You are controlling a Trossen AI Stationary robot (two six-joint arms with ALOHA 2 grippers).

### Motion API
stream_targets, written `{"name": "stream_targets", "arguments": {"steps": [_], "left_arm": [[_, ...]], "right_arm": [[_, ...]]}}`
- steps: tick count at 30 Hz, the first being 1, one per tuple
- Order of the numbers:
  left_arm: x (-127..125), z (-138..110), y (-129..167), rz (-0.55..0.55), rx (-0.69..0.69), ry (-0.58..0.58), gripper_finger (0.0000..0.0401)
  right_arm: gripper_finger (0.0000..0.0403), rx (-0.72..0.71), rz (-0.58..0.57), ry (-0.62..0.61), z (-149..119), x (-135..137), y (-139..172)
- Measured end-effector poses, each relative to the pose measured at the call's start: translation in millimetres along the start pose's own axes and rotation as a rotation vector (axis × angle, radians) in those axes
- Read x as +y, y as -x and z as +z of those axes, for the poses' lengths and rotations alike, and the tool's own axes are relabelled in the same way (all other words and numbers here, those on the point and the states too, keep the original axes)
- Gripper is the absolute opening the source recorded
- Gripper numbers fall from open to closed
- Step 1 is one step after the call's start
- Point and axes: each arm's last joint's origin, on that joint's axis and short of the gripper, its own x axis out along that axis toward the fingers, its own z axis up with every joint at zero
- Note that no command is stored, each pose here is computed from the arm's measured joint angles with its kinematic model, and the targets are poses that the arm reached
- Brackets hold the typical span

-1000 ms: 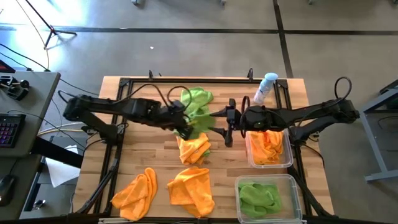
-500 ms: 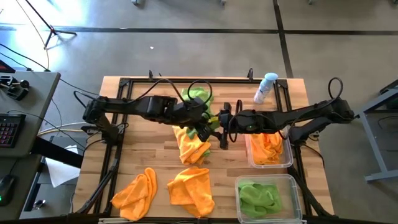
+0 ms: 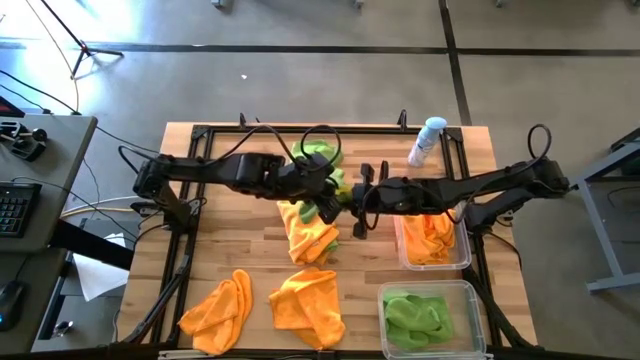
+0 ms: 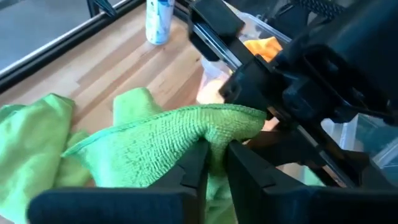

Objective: Sort microfiber towel by color & place in baskets
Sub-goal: Put the green towel into the bottom transparent bin

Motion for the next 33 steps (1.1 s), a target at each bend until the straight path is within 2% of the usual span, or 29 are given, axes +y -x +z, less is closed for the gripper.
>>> {"name": "stream_targets", "arguments": {"steps": [4,8,11,16,21,27,33], "left_arm": [[2.5,0.8,5.7,0.006,0.001,-0.034,0.0071],[7.4,0.4,15.5,0.018,0.021,-0.085,0.0096],[12.6,-4.8,24.5,0.047,0.075,-0.161,0.0108],[15.6,-21.0,39.5,0.067,0.092,-0.258,0.0108],[28.5,-48.2,44.8,0.061,0.135,-0.297,0.0100],[55.5,-80.3,54.1,0.005,0.150,-0.269,0.0099],[84.5,-107.5,68.7,-0.019,0.135,-0.213,0.0099]], "right_arm": [[0.0036,0.040,-0.002,-0.006,-3.1,-0.7,2.6],[0.0010,0.078,-0.007,-0.080,-4.1,-3.3,11.3],[0.0006,0.136,-0.012,-0.147,-3.9,-5.5,24.5],[0.0004,0.234,-0.066,-0.260,15.1,-0.5,55.4],[0.0004,0.300,-0.071,-0.477,40.4,13.7,88.9],[0.0004,0.389,-0.014,-0.787,62.5,40.5,135.5],[0.0003,0.640,-0.070,-1.011,47.8,84.4,151.2]]}}
